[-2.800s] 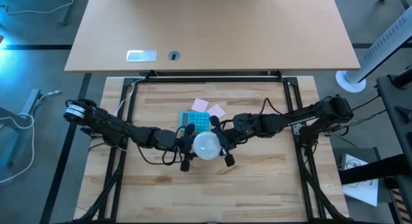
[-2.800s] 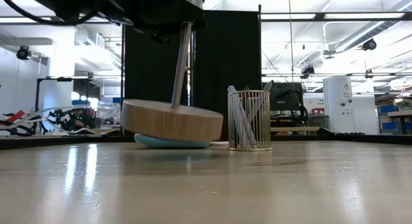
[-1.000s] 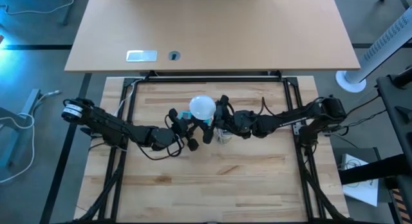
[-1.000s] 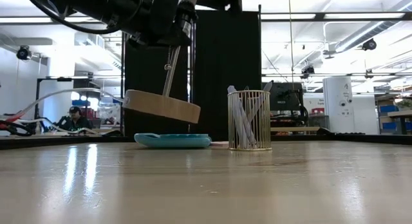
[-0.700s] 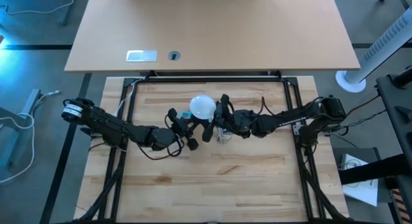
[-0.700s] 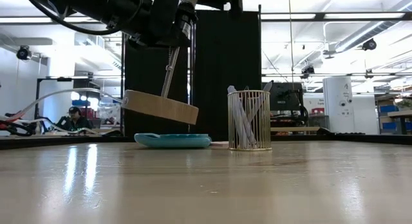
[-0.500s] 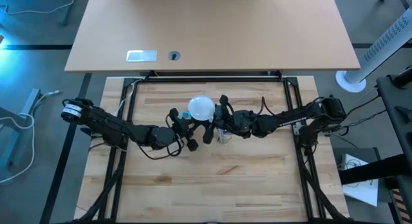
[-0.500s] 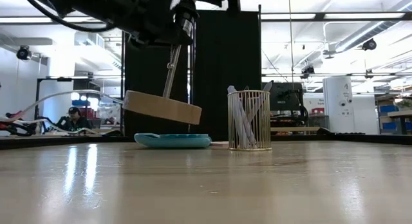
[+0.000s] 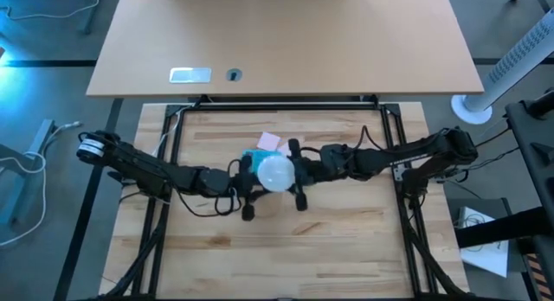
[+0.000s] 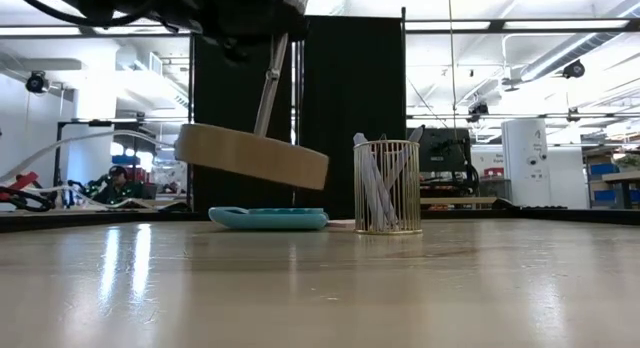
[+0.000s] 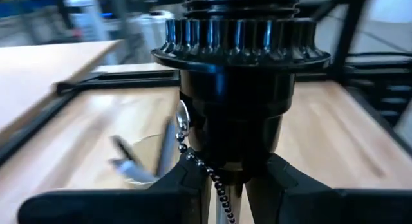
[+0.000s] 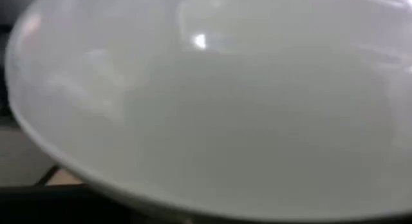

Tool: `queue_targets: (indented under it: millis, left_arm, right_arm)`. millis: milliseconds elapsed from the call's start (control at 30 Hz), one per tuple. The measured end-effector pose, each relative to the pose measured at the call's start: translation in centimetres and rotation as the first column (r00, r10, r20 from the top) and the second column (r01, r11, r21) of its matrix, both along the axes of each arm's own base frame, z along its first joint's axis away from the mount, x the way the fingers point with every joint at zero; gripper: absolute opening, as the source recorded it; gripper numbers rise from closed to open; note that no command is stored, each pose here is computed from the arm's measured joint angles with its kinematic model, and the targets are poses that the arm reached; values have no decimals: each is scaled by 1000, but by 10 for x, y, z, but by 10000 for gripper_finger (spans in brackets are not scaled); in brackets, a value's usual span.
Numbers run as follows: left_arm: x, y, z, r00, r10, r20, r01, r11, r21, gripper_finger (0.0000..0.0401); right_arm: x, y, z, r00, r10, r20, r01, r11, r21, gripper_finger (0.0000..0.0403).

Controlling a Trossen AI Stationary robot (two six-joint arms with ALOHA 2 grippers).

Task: Screw lightbulb
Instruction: Remove the lightbulb from the black table lamp

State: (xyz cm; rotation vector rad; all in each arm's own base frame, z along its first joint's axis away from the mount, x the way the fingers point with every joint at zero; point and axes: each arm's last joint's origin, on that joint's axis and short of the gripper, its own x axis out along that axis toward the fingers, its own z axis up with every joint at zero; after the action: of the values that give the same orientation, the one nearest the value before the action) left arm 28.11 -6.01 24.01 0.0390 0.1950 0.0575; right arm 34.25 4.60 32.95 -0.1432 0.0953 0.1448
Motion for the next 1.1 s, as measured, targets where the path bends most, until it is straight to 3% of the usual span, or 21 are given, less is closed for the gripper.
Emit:
queue_targets:
  millis: [233, 400, 633, 800, 1100]
  left_arm:
    - [7, -9, -6, 969, -246, 27, 247, 969, -28, 59]
    - [17, -13, -8, 950, -306, 58, 309, 951, -34, 59]
    - [38, -21, -14, 928, -372, 36, 372, 928, -17, 59]
    - [42, -21, -15, 938, -345, 23, 345, 939, 15, 62]
    - [38, -19, -11, 948, -312, 65, 311, 950, 17, 223]
  right_arm:
    - [-3, 7, -1, 955, 297, 7, -294, 949, -114, 138]
    - [-5, 8, -1, 900, 436, 9, -431, 892, -139, 144]
    - [-6, 8, -5, 847, 531, -19, -530, 840, -117, 138]
    - [-7, 7, -8, 851, 522, -58, -525, 847, -80, 141]
    - [-6, 6, -14, 869, 485, -103, -491, 870, -50, 140]
